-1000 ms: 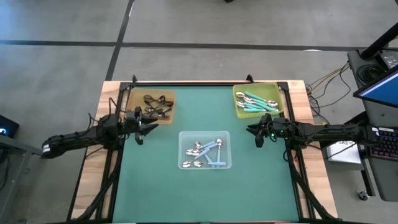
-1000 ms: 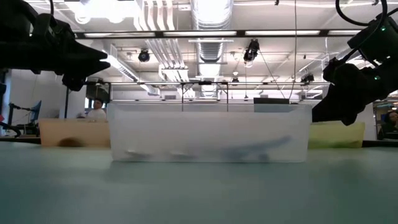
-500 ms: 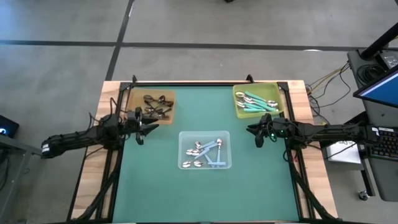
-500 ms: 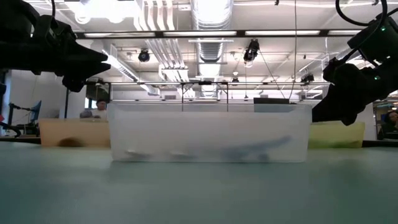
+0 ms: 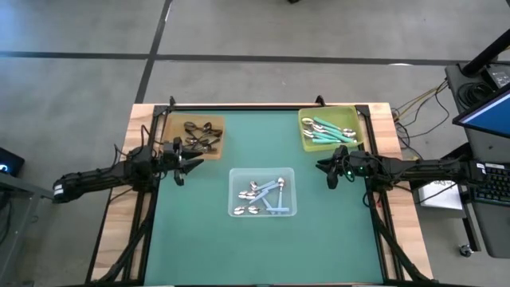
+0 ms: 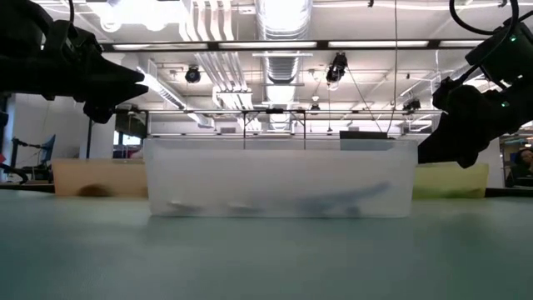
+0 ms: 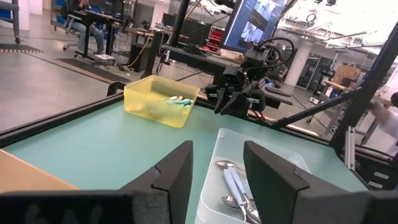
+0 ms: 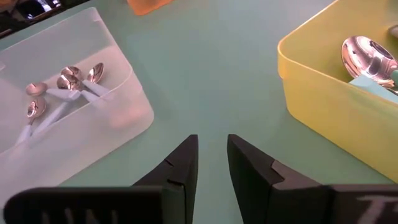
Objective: Sort silverware by color (type)
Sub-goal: Return to Home Position
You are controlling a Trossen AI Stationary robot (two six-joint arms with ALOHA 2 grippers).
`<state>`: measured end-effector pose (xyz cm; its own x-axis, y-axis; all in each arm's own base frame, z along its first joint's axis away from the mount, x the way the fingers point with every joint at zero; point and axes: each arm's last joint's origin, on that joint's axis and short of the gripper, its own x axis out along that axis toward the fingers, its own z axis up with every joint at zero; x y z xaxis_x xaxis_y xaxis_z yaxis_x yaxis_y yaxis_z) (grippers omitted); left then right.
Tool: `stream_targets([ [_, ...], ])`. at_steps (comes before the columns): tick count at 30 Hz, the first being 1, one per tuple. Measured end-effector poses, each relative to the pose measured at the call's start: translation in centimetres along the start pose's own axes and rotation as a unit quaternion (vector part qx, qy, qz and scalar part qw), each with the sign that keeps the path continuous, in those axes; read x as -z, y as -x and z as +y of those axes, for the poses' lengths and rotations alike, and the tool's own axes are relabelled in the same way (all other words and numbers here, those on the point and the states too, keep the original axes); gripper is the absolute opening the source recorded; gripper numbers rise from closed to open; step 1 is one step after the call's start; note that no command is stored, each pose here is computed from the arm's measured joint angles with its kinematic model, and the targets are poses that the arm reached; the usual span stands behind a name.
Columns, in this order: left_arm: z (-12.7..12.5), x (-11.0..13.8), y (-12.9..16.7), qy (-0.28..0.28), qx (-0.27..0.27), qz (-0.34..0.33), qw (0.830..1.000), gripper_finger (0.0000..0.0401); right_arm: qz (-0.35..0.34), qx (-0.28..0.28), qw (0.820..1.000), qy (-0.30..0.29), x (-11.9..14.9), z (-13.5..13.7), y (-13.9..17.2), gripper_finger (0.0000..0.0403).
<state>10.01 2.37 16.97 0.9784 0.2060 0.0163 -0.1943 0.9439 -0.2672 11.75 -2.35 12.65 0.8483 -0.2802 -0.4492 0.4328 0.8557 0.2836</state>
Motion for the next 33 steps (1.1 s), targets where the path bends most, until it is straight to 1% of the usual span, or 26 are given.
stream_targets([
  [5,0.00,0.00,0.00,0.000,0.000,0.000,1.000,0.0128,0.000,0.000,1.000,0.000,0.00,0.00,0.00,0.0075],
  [16,0.00,0.00,0.00,0.000,0.000,0.000,1.000,0.0128,0.000,0.000,1.000,0.000,0.00,0.00,0.00,0.0086],
  [27,0.00,0.00,0.00,0.000,0.000,0.000,1.000,0.0128,0.000,0.000,1.000,0.000,-0.01,0.00,0.00,0.0073],
  [33,0.00,0.00,0.00,0.000,0.000,0.000,1.000,0.0128,0.000,0.000,1.000,0.000,0.00,0.00,0.00,0.0076],
])
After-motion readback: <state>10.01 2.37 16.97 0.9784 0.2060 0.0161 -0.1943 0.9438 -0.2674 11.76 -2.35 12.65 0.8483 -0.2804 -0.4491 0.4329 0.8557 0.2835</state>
